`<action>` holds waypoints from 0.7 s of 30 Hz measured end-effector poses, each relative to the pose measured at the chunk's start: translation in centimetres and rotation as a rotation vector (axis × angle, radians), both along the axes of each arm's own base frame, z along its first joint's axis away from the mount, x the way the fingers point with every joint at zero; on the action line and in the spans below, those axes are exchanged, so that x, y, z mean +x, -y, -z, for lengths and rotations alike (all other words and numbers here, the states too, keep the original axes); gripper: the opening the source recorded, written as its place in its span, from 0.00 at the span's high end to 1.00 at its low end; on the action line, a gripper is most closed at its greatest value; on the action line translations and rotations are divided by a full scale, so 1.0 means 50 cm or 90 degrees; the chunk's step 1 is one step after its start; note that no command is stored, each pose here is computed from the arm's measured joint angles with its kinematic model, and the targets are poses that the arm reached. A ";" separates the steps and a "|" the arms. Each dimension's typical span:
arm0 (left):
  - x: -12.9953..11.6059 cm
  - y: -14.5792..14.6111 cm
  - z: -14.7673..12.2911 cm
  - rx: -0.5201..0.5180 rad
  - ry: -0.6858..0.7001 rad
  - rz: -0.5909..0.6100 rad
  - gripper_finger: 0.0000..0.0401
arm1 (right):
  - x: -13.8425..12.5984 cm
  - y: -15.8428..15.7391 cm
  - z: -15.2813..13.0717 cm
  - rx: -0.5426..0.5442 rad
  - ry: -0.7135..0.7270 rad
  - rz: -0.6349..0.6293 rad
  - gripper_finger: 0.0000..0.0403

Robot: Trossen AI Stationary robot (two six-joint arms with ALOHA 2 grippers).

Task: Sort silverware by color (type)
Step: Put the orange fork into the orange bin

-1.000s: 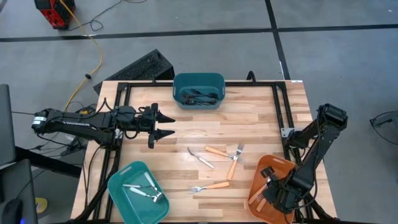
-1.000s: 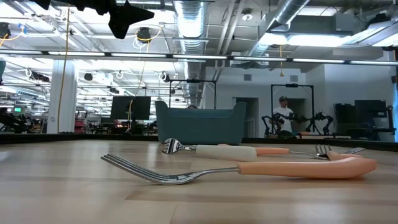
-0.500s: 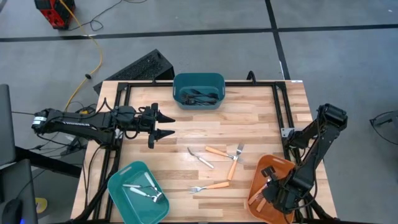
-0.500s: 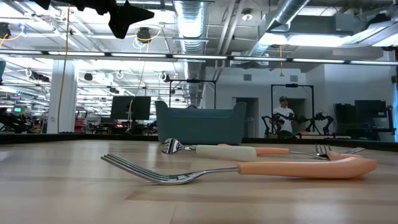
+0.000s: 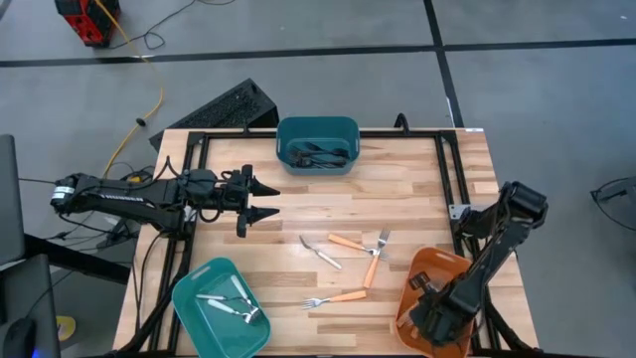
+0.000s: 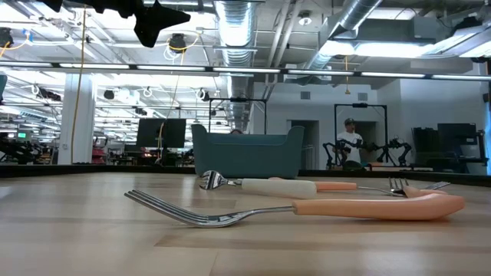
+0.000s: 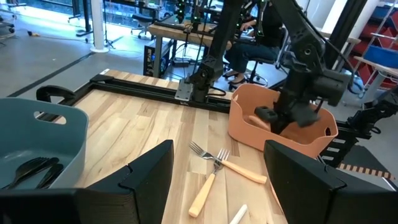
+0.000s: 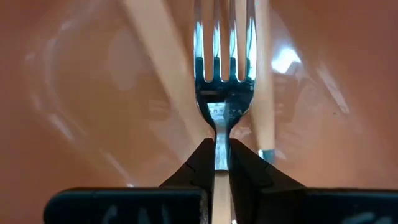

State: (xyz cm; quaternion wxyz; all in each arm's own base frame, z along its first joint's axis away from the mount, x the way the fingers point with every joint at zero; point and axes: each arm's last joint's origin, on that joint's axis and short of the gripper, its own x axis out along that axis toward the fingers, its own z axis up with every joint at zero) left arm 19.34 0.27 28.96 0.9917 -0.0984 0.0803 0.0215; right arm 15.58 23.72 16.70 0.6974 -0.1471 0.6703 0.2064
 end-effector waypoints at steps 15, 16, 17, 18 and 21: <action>0.000 0.000 -0.002 0.002 0.005 0.001 0.41 | 0.044 -0.007 -0.036 0.019 0.029 0.067 0.77; 0.000 0.000 -0.001 0.002 0.005 0.000 0.41 | 0.043 -0.005 -0.040 0.018 0.030 0.069 0.76; 0.000 0.000 -0.001 0.005 0.003 0.001 0.41 | 0.042 -0.004 -0.042 0.017 0.030 0.069 0.74; 0.000 0.000 0.000 0.009 0.000 0.002 0.41 | 0.041 -0.002 -0.043 0.015 0.031 0.069 0.72; 0.000 0.000 0.001 0.018 -0.003 0.003 0.41 | 0.041 -0.002 -0.044 0.015 0.030 0.075 0.65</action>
